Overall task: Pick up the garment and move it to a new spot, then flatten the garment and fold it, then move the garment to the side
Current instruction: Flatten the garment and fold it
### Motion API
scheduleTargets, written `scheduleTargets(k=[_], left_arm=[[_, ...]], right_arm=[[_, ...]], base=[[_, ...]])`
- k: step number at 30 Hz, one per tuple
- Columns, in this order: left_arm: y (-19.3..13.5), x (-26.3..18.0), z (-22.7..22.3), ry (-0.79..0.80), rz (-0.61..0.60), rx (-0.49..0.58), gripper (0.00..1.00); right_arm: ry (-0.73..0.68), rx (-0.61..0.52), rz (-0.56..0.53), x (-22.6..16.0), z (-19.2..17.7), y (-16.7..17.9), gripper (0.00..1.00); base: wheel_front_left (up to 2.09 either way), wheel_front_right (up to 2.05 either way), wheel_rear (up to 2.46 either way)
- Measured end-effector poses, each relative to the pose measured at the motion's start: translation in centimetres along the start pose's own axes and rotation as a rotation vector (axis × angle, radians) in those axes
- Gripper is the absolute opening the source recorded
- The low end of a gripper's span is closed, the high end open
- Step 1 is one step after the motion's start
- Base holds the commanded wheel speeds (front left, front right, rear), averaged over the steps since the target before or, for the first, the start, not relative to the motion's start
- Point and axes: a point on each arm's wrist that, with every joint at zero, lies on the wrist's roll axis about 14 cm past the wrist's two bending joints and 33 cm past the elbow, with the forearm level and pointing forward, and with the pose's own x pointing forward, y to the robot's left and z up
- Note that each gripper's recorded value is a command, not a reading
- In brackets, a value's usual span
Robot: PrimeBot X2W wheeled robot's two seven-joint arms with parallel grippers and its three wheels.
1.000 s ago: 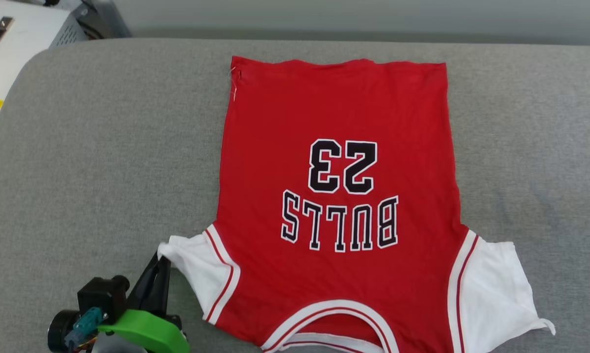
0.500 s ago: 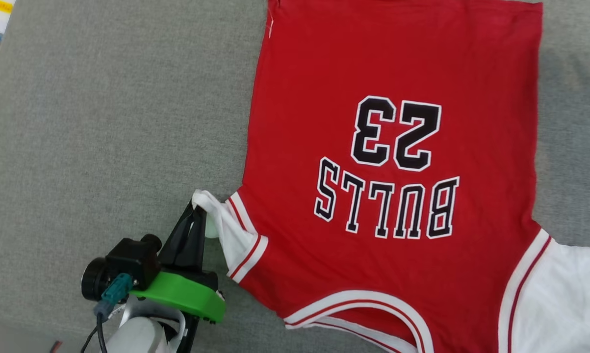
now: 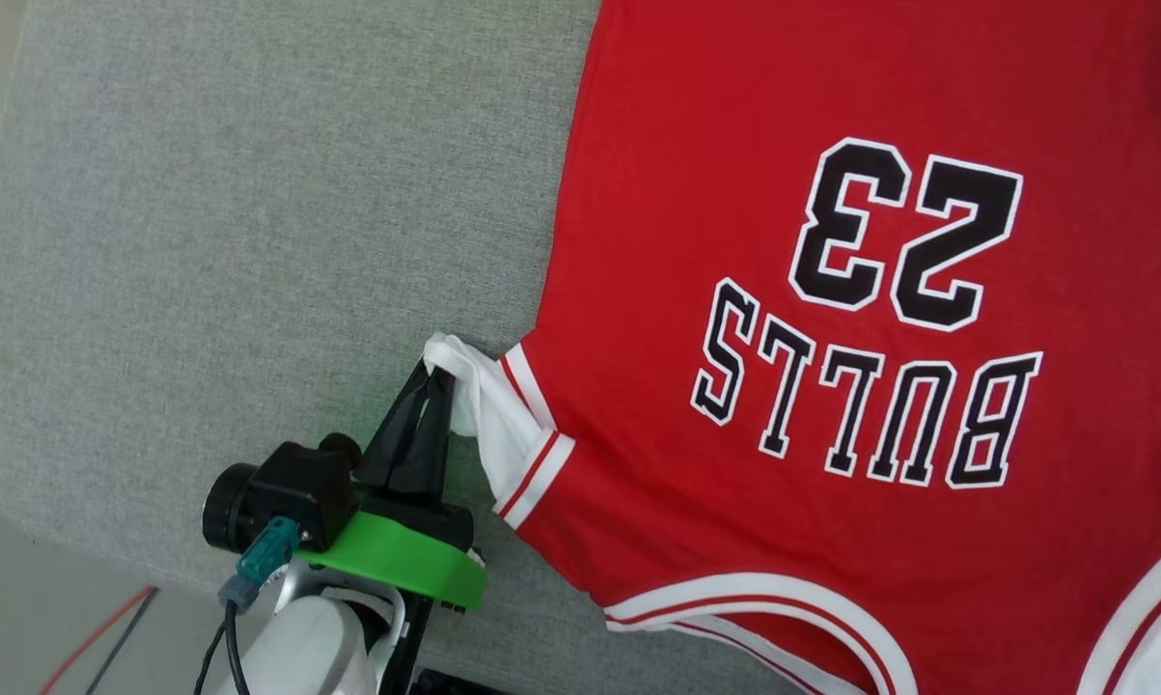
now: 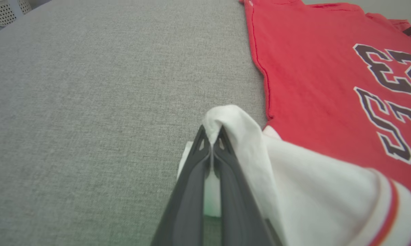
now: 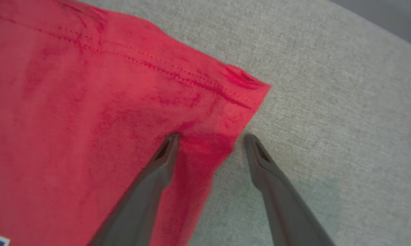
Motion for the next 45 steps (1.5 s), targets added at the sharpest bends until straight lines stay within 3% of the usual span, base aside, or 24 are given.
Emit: scheduleTargets(k=[1, 2, 3, 10, 16, 22, 29, 37, 45], left_arm=[[0.3, 0.0, -0.3, 0.006, 0.01, 0.001, 0.0], [0.3, 0.0, -0.3, 0.007, 0.013, -0.001, 0.0], [0.4, 0.0, -0.3, 0.006, 0.016, 0.002, 0.0], [0.9, -0.4, 0.4, -0.018, 0.031, 0.015, 0.0], [1.0, -1.9, 0.9, -0.035, 0.041, 0.004, 0.0], [1.2, -3.8, 1.5, -0.051, 0.044, 0.006, 0.0], [0.8, -5.1, 2.6, -0.086, 0.026, 0.013, 0.0], [-0.8, -5.4, 3.2, -0.099, -0.035, 0.018, 0.0], [-1.8, -5.2, 3.7, -0.113, -0.068, 0.003, 0.0]], right_arm=[[0.008, -0.002, 0.011, 0.6, -0.1, 0.2, 1.0], [0.007, 0.001, 0.017, 0.6, -0.1, 0.2, 0.2], [0.004, 0.001, 0.021, 0.6, 0.0, 0.2, 0.0], [-0.138, -0.002, 0.04, -1.3, 2.2, 1.0, 0.0], [-0.313, -0.036, 0.026, -6.2, 4.4, 0.8, 0.0], [-0.394, -0.087, -0.001, -11.5, 1.8, -1.0, 0.0], [-0.393, -0.103, -0.017, -15.9, -6.0, -2.5, 0.0], [-0.307, 0.063, -0.038, -18.4, -18.1, -4.2, 0.0], [-0.077, 0.302, 0.047, -16.8, -32.6, 1.2, 0.0]], base=[[0.0, 0.0, 0.0], [0.0, 0.0, 0.0], [0.0, 0.0, 0.0], [0.0, 0.0, 0.0], [0.0, 0.0, 0.0], [0.0, 0.0, 0.0], [0.0, 0.0, 0.0], [0.0, 0.0, 0.0], [0.0, 0.0, 0.0]])
